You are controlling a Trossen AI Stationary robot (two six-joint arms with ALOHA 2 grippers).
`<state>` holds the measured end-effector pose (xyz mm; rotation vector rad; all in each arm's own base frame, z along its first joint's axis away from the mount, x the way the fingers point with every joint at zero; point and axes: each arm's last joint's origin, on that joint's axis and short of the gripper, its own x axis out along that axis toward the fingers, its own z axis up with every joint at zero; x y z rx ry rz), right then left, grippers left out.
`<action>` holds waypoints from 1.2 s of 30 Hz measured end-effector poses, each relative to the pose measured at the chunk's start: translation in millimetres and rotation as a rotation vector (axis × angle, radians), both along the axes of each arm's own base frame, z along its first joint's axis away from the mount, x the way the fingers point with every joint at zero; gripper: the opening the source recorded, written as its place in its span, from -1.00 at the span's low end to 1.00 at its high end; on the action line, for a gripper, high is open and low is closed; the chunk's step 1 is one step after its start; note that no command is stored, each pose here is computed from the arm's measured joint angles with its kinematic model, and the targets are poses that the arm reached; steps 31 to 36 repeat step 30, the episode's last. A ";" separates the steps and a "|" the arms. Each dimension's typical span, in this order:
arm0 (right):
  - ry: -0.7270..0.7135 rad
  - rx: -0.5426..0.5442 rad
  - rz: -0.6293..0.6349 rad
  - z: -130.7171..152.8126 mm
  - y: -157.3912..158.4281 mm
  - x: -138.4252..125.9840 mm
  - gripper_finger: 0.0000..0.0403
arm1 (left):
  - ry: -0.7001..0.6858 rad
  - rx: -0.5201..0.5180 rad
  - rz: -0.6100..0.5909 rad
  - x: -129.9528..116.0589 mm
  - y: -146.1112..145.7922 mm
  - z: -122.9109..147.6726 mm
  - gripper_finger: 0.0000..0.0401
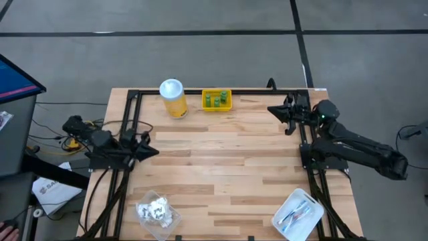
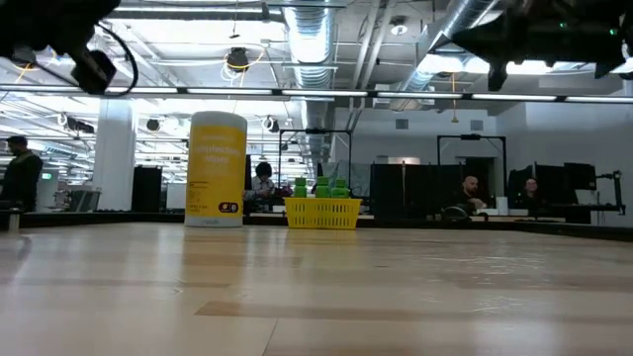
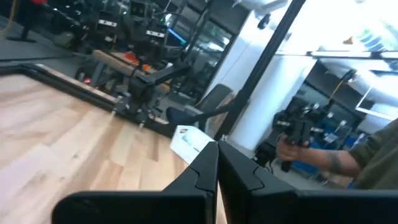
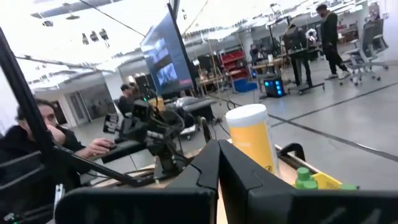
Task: Pick & Place Travel size toiletries
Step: Return to Home Position
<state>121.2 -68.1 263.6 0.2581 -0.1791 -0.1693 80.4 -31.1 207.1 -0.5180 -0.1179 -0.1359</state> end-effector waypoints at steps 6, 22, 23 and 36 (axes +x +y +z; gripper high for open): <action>-0.069 0.008 0.012 -24.3 1.6 -2.2 -1.00 | -0.056 -0.057 -0.036 6.5 -4.5 -20.9 -1.00; -0.049 0.062 0.184 -75.7 12.3 -7.8 -1.00 | -0.170 0.079 -0.240 4.3 -10.9 -13.3 -1.00; -0.051 0.061 0.183 -75.5 12.3 -7.8 -1.00 | -0.167 0.100 -0.234 5.0 -11.1 -13.9 -0.99; -0.073 -0.001 0.194 -72.3 13.3 -8.6 -1.00 | -0.116 0.138 -0.235 9.6 -13.6 -18.5 -0.97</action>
